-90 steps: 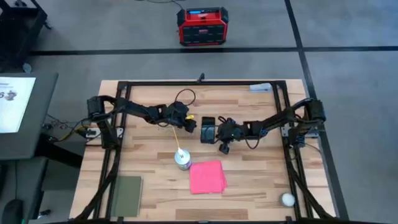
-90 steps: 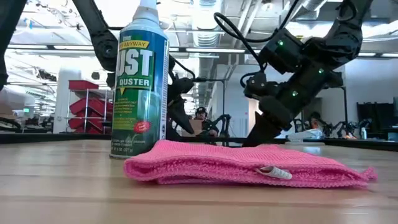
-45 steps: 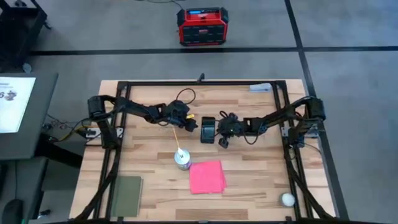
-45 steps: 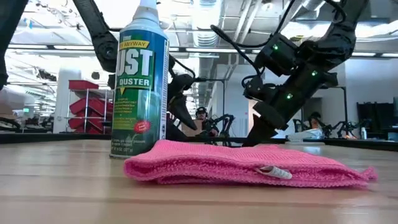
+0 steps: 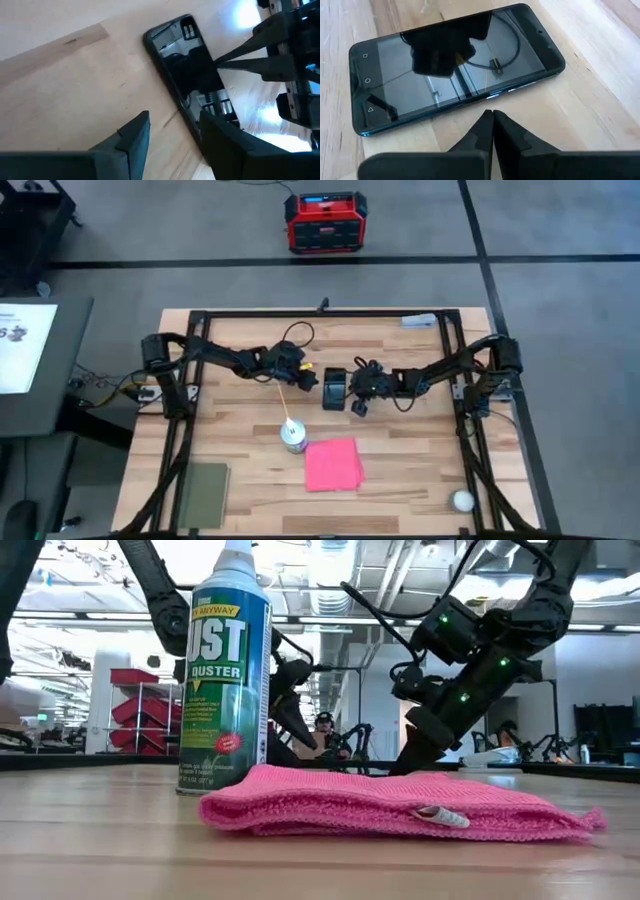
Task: Apply microfiber cloth
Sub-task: Spray the front of the cellphone with the white spray bottle
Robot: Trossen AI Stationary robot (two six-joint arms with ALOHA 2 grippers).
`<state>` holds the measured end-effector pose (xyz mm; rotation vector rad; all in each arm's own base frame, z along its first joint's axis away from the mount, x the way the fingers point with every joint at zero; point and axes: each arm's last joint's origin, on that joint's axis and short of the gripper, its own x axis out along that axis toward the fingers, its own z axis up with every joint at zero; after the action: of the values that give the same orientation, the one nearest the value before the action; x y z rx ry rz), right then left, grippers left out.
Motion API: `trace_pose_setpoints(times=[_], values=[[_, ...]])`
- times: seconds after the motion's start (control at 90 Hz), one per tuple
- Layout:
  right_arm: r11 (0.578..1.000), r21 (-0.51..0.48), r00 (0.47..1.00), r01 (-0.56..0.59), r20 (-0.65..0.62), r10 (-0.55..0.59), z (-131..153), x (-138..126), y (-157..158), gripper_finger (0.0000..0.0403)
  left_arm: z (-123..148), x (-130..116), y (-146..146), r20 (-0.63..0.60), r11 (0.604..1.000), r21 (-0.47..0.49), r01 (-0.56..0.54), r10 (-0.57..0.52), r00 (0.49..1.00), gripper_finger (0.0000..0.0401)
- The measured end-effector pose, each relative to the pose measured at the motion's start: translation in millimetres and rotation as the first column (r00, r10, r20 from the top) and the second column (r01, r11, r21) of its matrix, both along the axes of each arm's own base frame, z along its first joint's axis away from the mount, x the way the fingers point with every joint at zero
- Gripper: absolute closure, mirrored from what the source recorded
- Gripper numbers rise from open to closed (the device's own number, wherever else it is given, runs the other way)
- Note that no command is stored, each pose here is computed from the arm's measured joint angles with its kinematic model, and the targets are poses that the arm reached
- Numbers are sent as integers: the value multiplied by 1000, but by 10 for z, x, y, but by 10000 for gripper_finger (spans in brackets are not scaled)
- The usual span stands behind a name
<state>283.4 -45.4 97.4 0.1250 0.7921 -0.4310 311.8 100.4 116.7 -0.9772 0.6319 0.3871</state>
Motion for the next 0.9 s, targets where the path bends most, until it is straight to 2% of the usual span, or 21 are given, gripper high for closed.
trace_pose_setpoints(times=[0.189, 0.311, 0.411, 0.533, 0.644, 0.756, 0.9], values=[[1000, 5, 1000, -5, 0, 5, -1, 0, 3, 403, -124, 169, 1, 145, 999, -24, 40, -36, 989, 249], [1000, 15, 1000, -9, -1, 9, -2, 2, 24, 403, -129, 198, 8, 164, 999, -24, 49, -44, 985, 249], [1000, 21, 1000, -12, 0, 12, -3, 2, 27, 403, -156, 181, -4, 135, 997, -52, 60, -53, 989, 249], [999, 31, 1000, -6, 4, 5, -3, 1, 28, 403, -225, 127, -21, 41, 995, -86, 49, -45, 998, 249], [999, 36, 1000, -8, 5, 8, -3, 3, 35, 403, -230, 125, -22, 31, 995, -91, 39, -36, 999, 249], [999, 37, 1000, -15, 4, 14, 8, 19, 50, 403, -204, 175, -22, 9, 994, -100, 32, -32, 999, 249], [999, 39, 1000, -24, -1, 24, 49, 74, 67, 403, -127, 278, -20, -99, 994, -82, 68, -76, 992, 249]])
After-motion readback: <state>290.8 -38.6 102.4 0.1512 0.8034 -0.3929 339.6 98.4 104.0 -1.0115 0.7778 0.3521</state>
